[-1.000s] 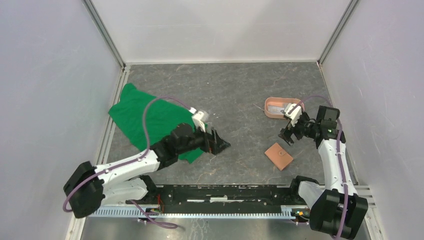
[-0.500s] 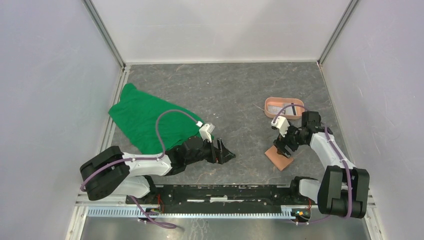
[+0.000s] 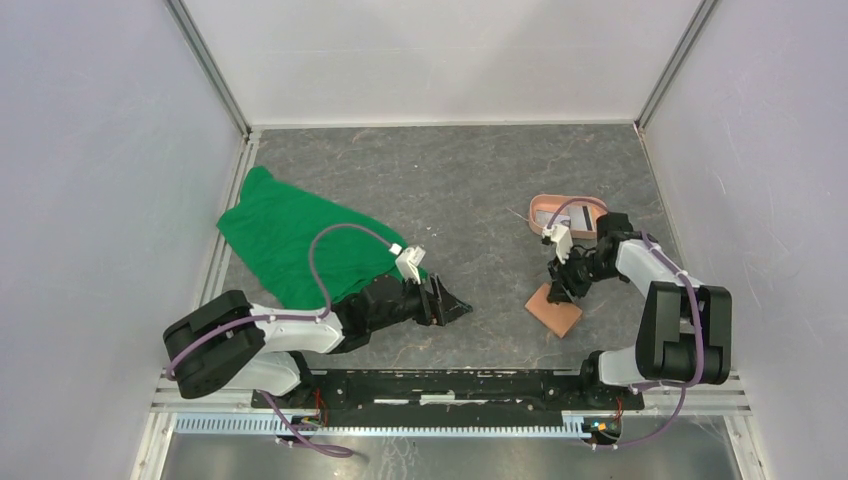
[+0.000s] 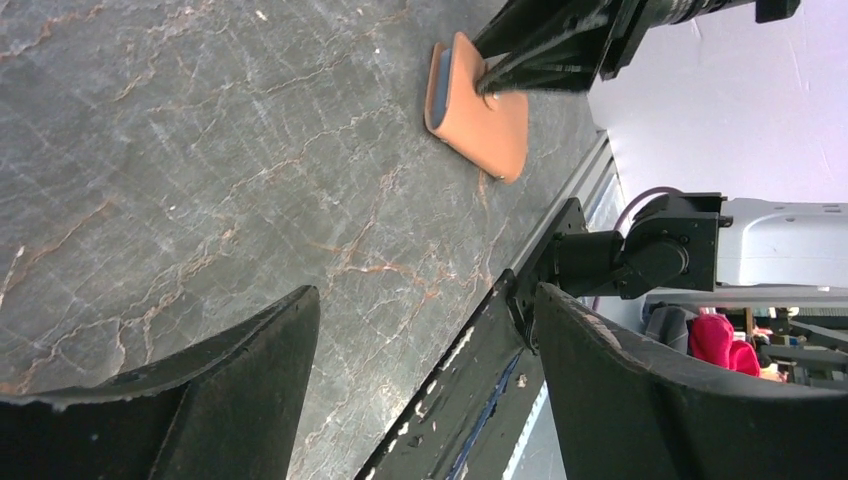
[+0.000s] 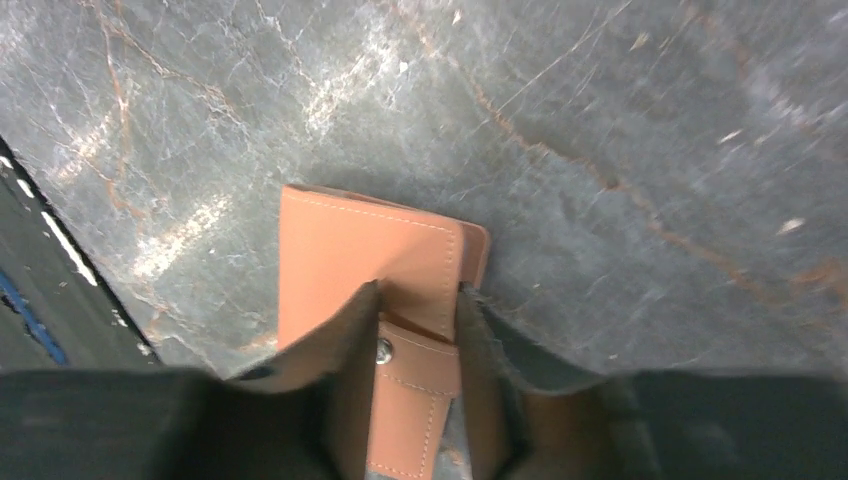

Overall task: Put the credit cards into the card holder
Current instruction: Pick up the card holder from the center of the board.

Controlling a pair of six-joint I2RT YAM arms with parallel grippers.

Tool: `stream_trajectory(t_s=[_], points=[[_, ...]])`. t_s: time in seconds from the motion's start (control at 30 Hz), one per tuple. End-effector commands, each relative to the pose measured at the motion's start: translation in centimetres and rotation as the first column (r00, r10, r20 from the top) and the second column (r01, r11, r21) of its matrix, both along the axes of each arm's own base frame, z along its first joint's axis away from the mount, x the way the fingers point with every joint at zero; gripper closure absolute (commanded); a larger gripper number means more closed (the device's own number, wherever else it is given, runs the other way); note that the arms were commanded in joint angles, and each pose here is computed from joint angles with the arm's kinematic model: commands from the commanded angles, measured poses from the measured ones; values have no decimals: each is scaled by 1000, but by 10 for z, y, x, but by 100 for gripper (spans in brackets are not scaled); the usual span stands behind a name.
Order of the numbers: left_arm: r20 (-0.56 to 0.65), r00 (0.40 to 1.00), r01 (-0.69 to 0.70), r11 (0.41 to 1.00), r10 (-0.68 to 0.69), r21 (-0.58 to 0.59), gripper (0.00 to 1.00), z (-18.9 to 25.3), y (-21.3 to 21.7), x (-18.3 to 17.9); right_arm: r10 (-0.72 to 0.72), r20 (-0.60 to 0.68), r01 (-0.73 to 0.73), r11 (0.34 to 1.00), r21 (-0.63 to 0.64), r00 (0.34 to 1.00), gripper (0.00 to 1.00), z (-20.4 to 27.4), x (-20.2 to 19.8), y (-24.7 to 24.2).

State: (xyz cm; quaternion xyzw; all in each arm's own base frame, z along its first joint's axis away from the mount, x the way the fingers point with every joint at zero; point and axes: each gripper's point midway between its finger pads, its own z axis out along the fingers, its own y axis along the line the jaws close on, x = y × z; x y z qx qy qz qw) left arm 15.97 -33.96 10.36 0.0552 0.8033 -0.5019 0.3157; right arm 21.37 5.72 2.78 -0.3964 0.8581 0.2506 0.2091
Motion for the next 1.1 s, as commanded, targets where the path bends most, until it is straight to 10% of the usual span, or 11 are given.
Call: stream_trajectory(t_s=[0.0, 0.13, 0.53, 1.07], points=[[-11, 999, -47, 997, 46, -54, 18, 7, 3, 4, -8, 28, 6, 999, 52, 1000, 74, 9, 14, 9], [-11, 999, -48, 997, 47, -55, 21, 6, -2, 7, -30, 55, 23, 993, 118, 998, 100, 20, 30, 22], [-17, 999, -50, 988, 48, -145, 16, -2, -26, 20, -171, -116, 207, 814, 543, 978, 100, 62, 75, 96], [39, 995, -77, 944, 95, -321, 14, -1, -33, 51, 23, -73, 37, 695, 718, 997, 100, 108, 35, 131]])
